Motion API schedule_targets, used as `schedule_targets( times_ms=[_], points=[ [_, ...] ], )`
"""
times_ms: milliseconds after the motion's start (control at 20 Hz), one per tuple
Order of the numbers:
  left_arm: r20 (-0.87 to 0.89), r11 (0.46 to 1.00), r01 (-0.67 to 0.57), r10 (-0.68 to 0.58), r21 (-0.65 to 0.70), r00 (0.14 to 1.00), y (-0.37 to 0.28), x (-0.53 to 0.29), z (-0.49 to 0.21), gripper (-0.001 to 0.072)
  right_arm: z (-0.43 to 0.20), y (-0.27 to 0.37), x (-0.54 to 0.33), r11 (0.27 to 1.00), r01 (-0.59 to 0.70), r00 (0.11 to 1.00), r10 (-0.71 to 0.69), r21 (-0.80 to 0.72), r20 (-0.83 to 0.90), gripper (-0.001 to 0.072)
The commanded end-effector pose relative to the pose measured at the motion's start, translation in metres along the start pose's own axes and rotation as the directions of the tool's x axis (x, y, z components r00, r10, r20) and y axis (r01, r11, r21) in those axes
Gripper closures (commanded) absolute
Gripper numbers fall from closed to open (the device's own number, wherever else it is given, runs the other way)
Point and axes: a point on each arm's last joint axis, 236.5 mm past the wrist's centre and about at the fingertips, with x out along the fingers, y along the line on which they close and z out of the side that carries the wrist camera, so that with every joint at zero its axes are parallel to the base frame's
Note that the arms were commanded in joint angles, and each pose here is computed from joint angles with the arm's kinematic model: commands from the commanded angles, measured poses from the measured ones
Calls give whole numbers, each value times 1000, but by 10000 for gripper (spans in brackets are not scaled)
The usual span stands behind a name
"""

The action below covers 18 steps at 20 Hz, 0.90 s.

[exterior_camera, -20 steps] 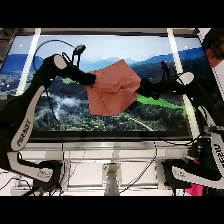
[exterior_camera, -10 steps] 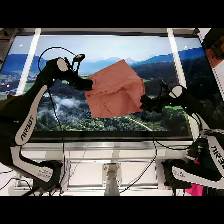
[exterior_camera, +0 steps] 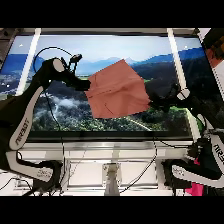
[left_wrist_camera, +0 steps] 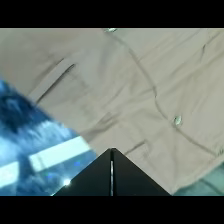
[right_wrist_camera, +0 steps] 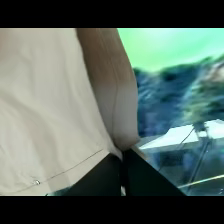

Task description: Fold the clothes and pants, and hang the long-sleeved shirts on hangers.

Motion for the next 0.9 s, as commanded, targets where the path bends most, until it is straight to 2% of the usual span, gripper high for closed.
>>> schedule_targets(
  times_ms=[0,100,250,350,400,450,500,850],
  points=[
    [99,985,113,-100,-131,990,-17,-9,-24,697,4,-13,-4,1000,-4,1000,4,-18,-13,707],
    [158,944,222,-187,-243,970,-28,-11,-55,697,-1,-12,1,999,-36,998,34,-28,-51,707],
    [215,809,444,-390,-384,895,-63,-11,-108,697,-9,0,8,993,-108,990,102,-52,-99,707],
    [225,738,521,-472,-428,853,-76,-5,-135,695,-16,6,11,988,-144,982,135,-61,-131,707],
    [218,714,534,-493,-453,842,-79,0,-147,612,-18,7,11,986,-153,979,143,-67,-144,707],
    [203,712,528,-495,-463,845,-79,5,-156,352,-21,9,11,984,-163,976,150,-74,-156,707],
    [193,709,522,-495,-474,847,-78,8,-161,265,-23,10,10,981,-172,974,157,-86,-165,707],
    [181,710,462,-438,-532,881,-65,36,-162,266,-23,17,9,978,-197,969,183,-70,-167,706]
  ],
)
